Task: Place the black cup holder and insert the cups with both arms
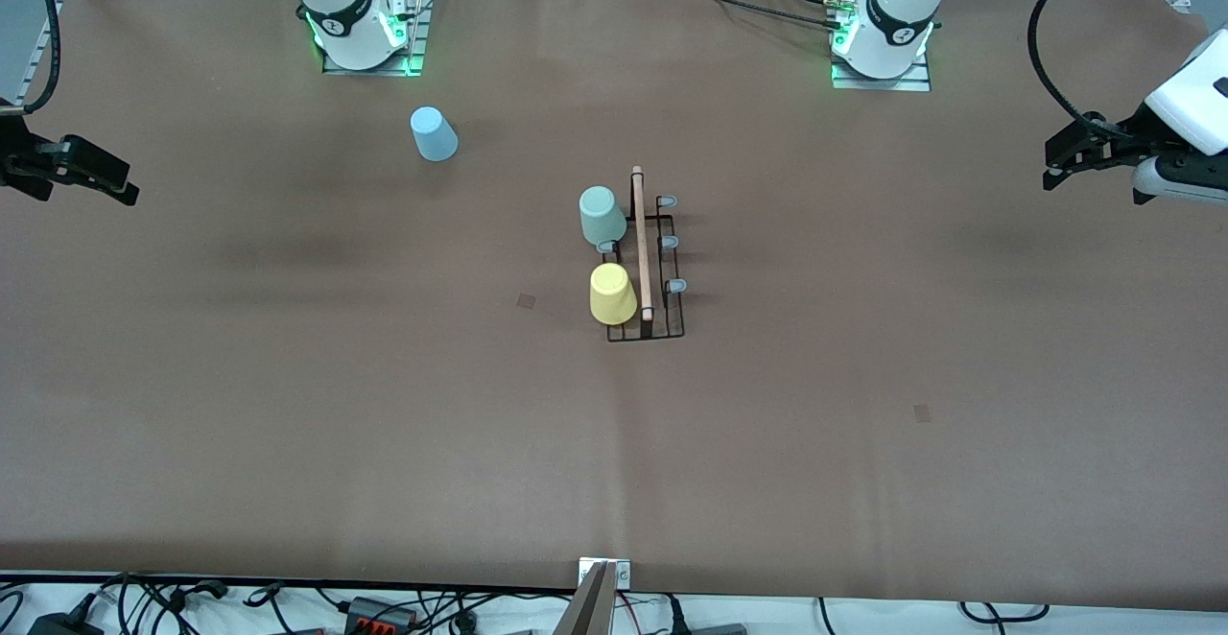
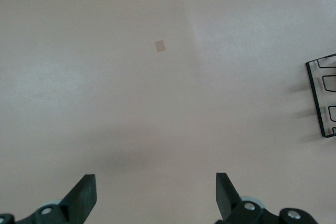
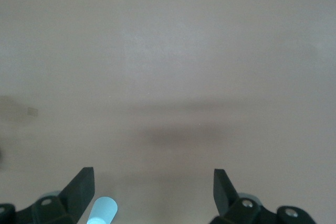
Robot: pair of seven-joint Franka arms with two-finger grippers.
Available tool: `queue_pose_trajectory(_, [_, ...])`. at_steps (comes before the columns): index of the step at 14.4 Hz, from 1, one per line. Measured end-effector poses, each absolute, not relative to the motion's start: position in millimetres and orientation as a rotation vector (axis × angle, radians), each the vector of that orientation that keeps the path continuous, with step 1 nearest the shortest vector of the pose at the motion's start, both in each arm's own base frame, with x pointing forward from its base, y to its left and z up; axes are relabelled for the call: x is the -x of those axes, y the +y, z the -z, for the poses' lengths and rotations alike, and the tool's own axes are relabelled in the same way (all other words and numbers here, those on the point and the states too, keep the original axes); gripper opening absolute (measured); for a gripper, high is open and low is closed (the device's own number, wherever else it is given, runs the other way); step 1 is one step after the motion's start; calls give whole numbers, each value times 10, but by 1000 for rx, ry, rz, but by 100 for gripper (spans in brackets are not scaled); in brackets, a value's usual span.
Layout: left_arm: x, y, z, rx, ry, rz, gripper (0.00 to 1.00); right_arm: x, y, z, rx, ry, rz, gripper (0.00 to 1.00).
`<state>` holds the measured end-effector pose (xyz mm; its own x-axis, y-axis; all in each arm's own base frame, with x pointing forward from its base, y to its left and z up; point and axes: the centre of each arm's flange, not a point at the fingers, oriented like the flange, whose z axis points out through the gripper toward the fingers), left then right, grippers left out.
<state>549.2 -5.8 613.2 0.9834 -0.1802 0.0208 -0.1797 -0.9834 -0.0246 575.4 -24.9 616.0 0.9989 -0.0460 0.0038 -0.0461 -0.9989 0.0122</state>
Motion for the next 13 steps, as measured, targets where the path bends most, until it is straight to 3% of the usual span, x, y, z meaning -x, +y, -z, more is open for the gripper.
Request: queue_pose_trajectory(13, [-5494, -58, -6128, 3106, 282, 35, 100, -5716, -485, -6221, -3125, -138, -22, 100])
